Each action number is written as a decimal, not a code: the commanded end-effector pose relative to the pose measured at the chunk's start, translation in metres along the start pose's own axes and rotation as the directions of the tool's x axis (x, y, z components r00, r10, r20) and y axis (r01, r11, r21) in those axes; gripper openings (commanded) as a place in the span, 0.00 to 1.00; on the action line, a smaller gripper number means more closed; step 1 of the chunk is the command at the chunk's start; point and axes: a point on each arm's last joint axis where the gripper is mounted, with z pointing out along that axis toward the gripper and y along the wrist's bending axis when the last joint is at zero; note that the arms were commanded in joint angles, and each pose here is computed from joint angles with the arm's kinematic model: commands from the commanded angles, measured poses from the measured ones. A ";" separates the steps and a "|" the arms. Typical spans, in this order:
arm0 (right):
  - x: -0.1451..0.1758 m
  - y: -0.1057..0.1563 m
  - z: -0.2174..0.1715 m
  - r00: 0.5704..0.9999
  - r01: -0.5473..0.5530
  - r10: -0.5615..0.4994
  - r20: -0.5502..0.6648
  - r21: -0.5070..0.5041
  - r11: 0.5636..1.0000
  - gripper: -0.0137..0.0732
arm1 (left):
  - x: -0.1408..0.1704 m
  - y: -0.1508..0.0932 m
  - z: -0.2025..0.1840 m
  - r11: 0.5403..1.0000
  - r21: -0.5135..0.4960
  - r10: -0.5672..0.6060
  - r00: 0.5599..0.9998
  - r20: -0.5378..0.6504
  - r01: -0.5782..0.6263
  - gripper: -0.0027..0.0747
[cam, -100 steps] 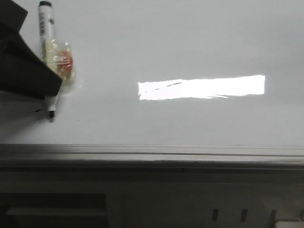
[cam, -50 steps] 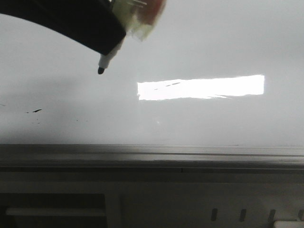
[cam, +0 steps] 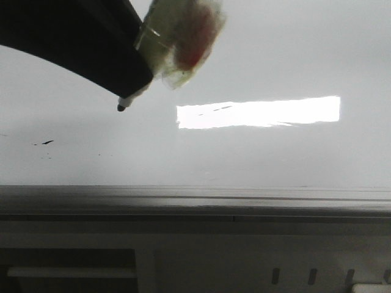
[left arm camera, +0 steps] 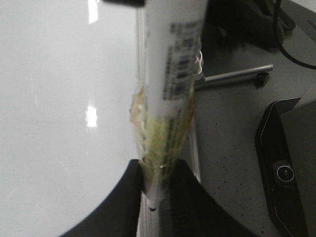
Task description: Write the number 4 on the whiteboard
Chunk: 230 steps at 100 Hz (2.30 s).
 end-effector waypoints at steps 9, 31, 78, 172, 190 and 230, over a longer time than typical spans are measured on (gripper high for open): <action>-0.017 -0.013 0.011 0.995 -0.027 0.019 0.098 0.076 0.997 0.58 | -0.013 0.008 -0.012 0.997 -0.081 0.003 0.997 0.078 0.003 0.01; -0.015 -0.018 0.032 0.989 -0.122 0.118 0.087 0.043 0.992 0.58 | -0.013 0.008 -0.012 0.997 -0.081 0.003 0.997 0.078 0.003 0.01; -0.007 -0.018 0.044 0.985 -0.174 0.174 0.013 -0.025 0.984 0.57 | -0.013 0.008 -0.012 0.997 -0.082 0.006 0.997 0.076 0.000 0.01; -0.006 -0.021 0.043 0.984 -0.176 0.176 0.011 -0.010 0.984 0.58 | -0.011 0.007 -0.030 0.985 -0.155 0.081 0.995 0.058 -0.071 0.01; -0.009 -0.020 0.043 0.976 -0.212 0.213 0.036 -0.018 0.977 0.53 | -0.011 0.007 -0.030 0.985 -0.155 0.081 0.995 0.058 -0.071 0.01; -0.009 -0.020 0.043 0.975 -0.218 0.218 0.036 -0.020 0.976 0.13 | -0.011 0.008 -0.030 0.985 -0.157 0.081 0.995 0.059 -0.071 0.01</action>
